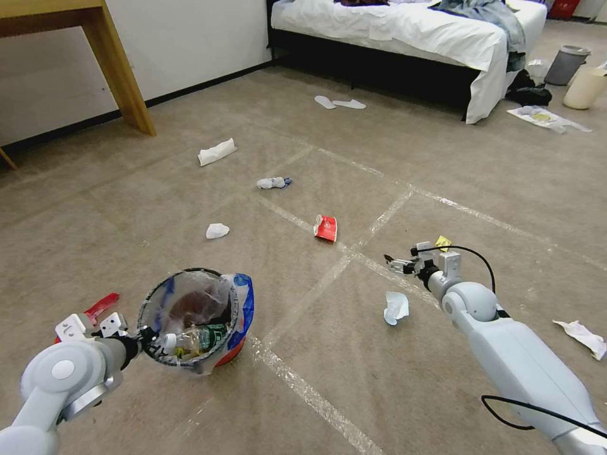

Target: Pick up the trash bin and place the garbage on the floor into it.

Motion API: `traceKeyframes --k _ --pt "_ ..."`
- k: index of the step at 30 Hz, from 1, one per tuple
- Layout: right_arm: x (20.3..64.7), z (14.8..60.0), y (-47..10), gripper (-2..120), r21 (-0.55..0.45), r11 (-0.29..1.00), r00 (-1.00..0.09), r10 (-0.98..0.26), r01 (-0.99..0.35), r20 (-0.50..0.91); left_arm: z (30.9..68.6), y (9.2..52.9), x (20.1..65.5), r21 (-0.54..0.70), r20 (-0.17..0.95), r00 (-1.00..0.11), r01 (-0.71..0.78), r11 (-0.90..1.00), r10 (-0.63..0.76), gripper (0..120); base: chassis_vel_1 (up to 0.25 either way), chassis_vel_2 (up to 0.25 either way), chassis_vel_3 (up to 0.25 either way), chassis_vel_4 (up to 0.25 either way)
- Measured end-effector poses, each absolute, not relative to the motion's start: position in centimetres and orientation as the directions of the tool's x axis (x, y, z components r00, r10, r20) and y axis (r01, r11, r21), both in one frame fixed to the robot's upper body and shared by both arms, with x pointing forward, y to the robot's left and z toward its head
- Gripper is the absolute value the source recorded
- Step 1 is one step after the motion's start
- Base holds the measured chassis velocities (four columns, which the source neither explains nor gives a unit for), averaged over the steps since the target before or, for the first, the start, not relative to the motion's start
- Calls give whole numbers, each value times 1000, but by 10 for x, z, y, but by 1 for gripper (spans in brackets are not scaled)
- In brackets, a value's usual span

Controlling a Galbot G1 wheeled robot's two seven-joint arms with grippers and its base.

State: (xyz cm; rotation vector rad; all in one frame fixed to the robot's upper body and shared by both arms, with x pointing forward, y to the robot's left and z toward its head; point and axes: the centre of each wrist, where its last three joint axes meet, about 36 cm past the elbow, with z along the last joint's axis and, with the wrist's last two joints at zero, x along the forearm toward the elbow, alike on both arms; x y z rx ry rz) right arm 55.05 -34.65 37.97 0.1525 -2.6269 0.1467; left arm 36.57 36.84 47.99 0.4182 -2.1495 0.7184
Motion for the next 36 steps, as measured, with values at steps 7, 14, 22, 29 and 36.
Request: traceKeyframes --k 7,14,22,29,36 --pt "561 359 -333 100 -116 993 -775 63 -14 629 483 368 367 -345 786 -616 -505 792 -50 0 0 0 0 0" --pt "566 331 -323 100 -117 992 -688 113 41 716 479 361 367 -343 793 -609 -496 798 -37 0 0 0 0 0" --pt "570 313 -315 100 -58 995 -641 98 84 761 474 353 366 -342 798 -602 -488 803 -26 0 0 0 0 0" --pt "575 301 -306 100 -20 994 -616 81 104 784 473 348 365 -343 799 -601 -482 806 -19 0 0 0 0 0" --pt "586 287 -274 100 20 994 -595 47 106 802 473 348 365 -339 798 -602 -483 807 -25 0 0 0 0 0"
